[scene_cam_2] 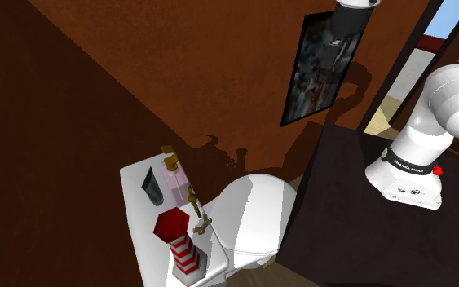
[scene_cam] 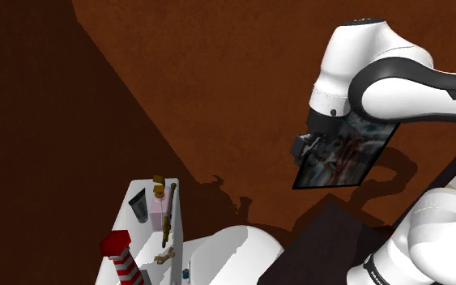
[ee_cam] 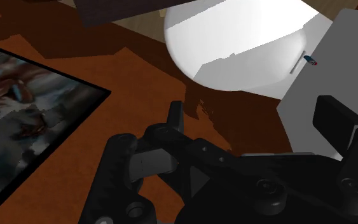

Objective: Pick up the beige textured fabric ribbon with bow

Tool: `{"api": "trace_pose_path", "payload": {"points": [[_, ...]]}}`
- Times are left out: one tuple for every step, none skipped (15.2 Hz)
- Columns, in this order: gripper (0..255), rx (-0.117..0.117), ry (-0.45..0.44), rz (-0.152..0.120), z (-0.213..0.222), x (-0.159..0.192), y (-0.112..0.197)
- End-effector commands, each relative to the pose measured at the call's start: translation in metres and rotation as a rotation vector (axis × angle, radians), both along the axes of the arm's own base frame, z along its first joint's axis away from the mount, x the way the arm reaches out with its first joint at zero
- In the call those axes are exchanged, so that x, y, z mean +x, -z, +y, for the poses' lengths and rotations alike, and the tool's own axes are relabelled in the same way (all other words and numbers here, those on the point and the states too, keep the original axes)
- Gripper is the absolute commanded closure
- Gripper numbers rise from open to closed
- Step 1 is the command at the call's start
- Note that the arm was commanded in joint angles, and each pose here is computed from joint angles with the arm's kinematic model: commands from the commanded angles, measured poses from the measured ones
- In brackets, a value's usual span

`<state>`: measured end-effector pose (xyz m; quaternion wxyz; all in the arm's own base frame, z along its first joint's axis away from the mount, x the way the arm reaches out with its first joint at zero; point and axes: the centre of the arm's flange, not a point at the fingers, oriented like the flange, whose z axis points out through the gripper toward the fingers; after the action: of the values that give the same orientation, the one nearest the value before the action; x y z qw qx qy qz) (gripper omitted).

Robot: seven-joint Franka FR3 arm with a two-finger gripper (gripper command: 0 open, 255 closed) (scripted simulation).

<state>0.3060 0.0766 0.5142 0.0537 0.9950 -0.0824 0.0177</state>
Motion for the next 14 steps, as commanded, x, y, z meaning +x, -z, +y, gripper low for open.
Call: {"api": "trace_pose_path", "payload": {"points": [[0,0.005,-0.001,-0.023,0.018,0.003,0.018],[0,0.007,-0.001,-0.033,0.026,0.005,0.028],[0,0.009,-0.002,-0.043,0.034,0.006,0.037],[0,0.011,-0.003,-0.053,0.043,0.008,0.047],[0,0.013,-0.003,-0.063,0.051,0.009,0.056],[0,0.015,-0.004,-0.073,0.059,0.011,0.066],[0,0.017,-0.005,-0.083,0.067,0.013,0.076],[0,0.019,-0.005,-0.093,0.076,0.015,0.085],[0,0.021,-0.006,-0.103,0.084,0.017,0.094],[0,0.023,-0.007,-0.113,0.092,0.019,0.104],[0,0.025,-0.007,-0.123,0.101,0.021,0.113],[0,0.027,-0.008,-0.133,0.109,0.024,0.123],[0,0.029,-0.009,-0.143,0.118,0.026,0.132],[0,0.031,-0.009,-0.153,0.126,0.029,0.141]]}}
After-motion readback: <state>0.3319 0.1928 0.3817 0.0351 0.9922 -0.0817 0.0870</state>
